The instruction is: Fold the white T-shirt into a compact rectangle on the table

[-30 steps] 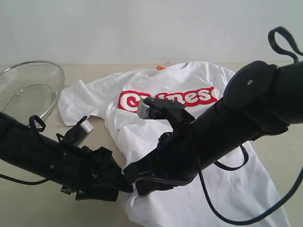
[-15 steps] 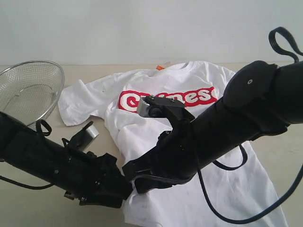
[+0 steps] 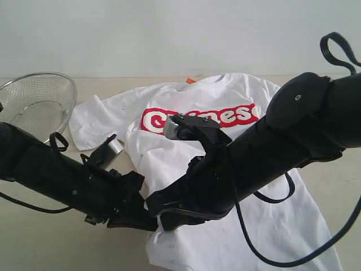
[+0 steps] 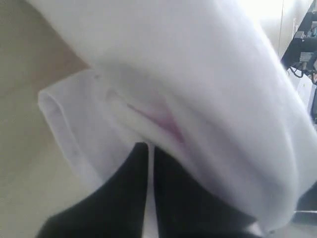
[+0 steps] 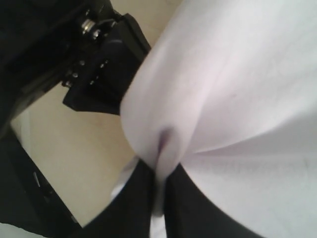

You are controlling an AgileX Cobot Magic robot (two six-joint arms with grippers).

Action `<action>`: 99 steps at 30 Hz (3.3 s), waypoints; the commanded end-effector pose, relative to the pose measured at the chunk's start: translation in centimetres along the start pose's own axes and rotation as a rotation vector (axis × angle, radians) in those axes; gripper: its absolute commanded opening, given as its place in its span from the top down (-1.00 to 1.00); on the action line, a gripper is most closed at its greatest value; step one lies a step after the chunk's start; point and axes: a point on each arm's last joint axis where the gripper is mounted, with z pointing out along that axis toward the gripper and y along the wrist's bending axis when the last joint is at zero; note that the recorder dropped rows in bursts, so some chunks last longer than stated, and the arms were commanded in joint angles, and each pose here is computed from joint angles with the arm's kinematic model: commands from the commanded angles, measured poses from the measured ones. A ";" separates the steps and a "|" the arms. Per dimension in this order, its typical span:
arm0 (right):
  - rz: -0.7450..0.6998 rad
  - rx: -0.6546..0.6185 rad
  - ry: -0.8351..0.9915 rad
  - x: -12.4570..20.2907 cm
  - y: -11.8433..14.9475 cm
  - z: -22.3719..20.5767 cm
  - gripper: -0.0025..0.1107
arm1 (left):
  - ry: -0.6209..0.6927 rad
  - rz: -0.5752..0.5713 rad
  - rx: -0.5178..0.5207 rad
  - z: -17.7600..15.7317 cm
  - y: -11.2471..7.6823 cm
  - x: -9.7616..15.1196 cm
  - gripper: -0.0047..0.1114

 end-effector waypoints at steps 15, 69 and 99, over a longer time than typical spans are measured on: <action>-0.014 -0.009 -0.006 0.0 0.3 -0.3 0.95 | 0.078 0.053 -0.184 -0.4 0.8 -1.1 -0.03; -0.013 0.044 -0.080 -0.7 -0.3 -0.3 0.95 | 0.008 0.190 -0.006 -2.9 -3.6 3.9 0.27; -0.033 0.061 -0.100 -0.8 -0.4 -0.3 0.95 | -0.137 0.919 -0.370 -3.0 -9.7 13.3 0.84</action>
